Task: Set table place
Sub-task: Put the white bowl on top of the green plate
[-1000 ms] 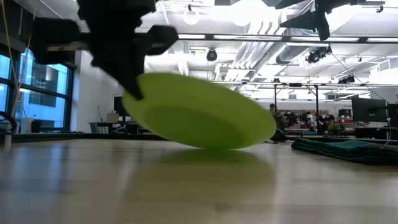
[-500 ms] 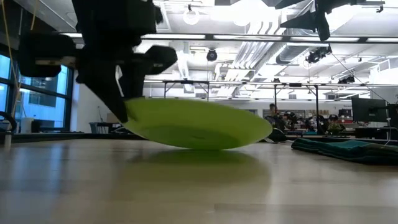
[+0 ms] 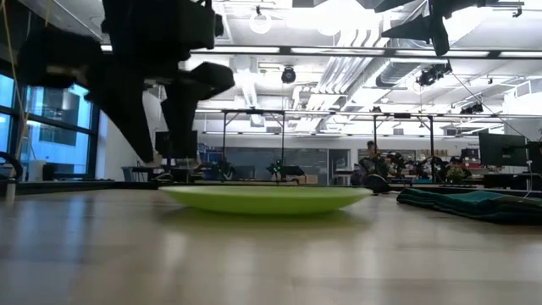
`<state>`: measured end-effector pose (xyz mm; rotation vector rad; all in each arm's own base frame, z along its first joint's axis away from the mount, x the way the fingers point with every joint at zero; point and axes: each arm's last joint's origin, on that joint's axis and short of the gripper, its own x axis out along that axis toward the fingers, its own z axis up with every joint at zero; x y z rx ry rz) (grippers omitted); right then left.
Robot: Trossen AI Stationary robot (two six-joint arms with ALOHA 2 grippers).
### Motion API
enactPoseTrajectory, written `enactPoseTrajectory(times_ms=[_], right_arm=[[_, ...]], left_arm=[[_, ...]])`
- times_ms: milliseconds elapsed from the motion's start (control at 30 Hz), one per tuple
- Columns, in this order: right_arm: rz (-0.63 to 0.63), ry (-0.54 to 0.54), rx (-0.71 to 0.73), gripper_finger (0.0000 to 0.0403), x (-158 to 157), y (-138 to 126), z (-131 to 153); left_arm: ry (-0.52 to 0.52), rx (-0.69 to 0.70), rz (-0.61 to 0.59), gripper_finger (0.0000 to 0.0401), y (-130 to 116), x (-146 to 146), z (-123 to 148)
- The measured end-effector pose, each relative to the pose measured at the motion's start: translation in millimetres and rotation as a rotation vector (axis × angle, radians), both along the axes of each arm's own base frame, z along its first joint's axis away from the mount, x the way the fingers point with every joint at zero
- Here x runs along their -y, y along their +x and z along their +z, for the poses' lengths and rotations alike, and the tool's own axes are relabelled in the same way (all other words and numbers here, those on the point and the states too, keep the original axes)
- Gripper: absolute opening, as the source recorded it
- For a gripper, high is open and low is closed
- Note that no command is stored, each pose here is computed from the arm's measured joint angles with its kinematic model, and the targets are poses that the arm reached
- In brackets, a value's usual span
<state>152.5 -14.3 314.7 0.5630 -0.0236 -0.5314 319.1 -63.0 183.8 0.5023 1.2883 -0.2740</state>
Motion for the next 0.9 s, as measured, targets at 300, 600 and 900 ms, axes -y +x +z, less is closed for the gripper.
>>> enactPoseTrajectory(times_ms=[300, 600, 900], right_arm=[[0.002, -0.007, -0.004, 0.0220, 0, 0, 0], [0.017, -0.006, -0.006, 0.0220, 0, 0, 0], [0.039, -0.006, -0.007, 0.0220, -1, 0, 0]], left_arm=[[-0.032, -0.061, 0.330, 0.0179, -18, -70, 63], [-0.376, 0.593, 0.776, 0.0179, -74, -133, 166], [-0.613, 1.288, 0.686, 0.0179, -124, -123, 180]])
